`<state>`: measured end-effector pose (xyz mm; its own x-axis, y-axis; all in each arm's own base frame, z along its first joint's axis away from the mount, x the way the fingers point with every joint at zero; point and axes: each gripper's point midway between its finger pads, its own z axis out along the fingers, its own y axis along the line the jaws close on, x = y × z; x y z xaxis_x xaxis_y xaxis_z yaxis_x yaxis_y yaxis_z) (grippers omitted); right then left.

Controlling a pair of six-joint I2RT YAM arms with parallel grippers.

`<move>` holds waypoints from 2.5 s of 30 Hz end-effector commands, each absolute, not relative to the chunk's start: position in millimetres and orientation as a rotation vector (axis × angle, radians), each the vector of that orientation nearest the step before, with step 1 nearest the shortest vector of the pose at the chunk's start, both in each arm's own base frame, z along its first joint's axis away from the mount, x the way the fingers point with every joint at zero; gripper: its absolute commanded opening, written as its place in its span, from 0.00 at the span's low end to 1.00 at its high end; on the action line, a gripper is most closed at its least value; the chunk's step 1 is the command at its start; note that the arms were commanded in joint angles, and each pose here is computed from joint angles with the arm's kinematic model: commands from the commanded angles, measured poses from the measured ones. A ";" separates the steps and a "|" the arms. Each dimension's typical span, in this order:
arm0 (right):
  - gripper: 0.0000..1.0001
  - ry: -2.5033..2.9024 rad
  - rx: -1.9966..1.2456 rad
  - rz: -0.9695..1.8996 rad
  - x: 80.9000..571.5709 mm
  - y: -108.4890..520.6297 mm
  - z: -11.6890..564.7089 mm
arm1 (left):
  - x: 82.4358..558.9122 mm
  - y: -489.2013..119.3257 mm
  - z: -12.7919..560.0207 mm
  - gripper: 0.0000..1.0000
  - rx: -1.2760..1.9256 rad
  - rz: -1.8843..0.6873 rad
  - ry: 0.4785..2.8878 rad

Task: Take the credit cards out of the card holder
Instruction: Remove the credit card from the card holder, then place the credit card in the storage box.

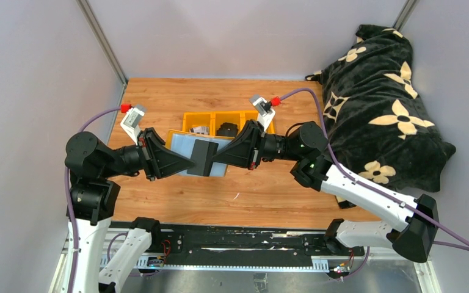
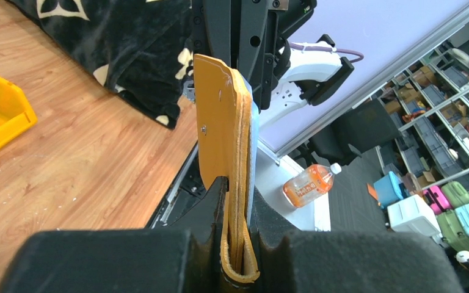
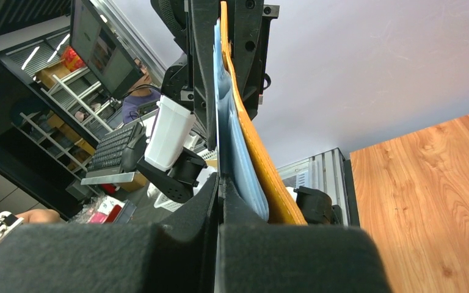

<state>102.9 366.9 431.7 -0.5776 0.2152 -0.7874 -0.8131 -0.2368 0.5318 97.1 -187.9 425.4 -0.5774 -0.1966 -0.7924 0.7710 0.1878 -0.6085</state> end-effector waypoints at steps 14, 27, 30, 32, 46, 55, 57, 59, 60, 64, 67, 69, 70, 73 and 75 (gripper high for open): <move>0.43 1.235 -0.706 1.960 106.1 366.2 448.7 | 95.9 -185.1 439.1 0.00 0.554 -1.451 1.607; 0.00 1.246 -0.688 1.924 113.3 348.4 439.9 | 96.7 -184.2 436.1 0.00 0.579 -1.418 1.618; 0.00 1.278 -0.662 1.877 120.1 333.4 432.0 | 96.1 -184.0 437.2 0.00 0.588 -1.411 1.613; 0.00 1.302 -0.651 1.844 123.6 322.7 426.1 | 96.3 -184.0 437.2 0.00 0.596 -1.406 1.611; 0.00 1.845 -0.399 1.180 231.6 233.8 314.4 | 58.8 -176.4 436.8 0.00 0.947 -1.129 1.335; 0.00 2.076 -0.384 0.892 292.5 224.6 246.4 | 44.1 -160.8 412.7 0.00 1.219 -0.620 0.970; 0.00 2.100 -0.396 0.862 303.0 226.2 236.5 | 44.7 -159.3 412.6 0.00 1.223 -0.583 0.951; 0.00 2.134 -0.394 0.816 314.9 225.4 223.6 | 41.5 -159.6 411.8 0.00 1.245 -0.572 0.927; 0.00 2.148 -0.392 0.794 320.4 224.9 218.3 | 39.3 -159.7 411.3 0.00 1.260 -0.557 0.903; 0.00 2.196 -0.403 0.727 339.3 225.7 197.6 | 35.2 -157.6 406.2 0.00 1.311 -0.446 0.798; 0.00 2.212 -0.402 0.689 352.3 226.4 189.3 | 34.2 -155.6 404.2 0.00 1.341 -0.358 0.725; 0.00 2.218 -0.402 0.660 359.9 225.8 184.4 | 34.2 -154.8 402.9 0.00 1.361 -0.306 0.680; 0.00 2.218 -0.408 0.647 364.0 226.5 182.7 | 34.2 -154.4 402.4 0.00 1.376 -0.268 0.644; 0.00 2.218 -0.407 0.623 373.0 226.9 179.9 | 35.3 -154.5 399.1 0.00 1.409 -0.201 0.574; 0.00 2.209 -0.409 0.623 378.2 229.2 180.8 | 35.3 -155.4 397.0 0.00 1.428 -0.176 0.534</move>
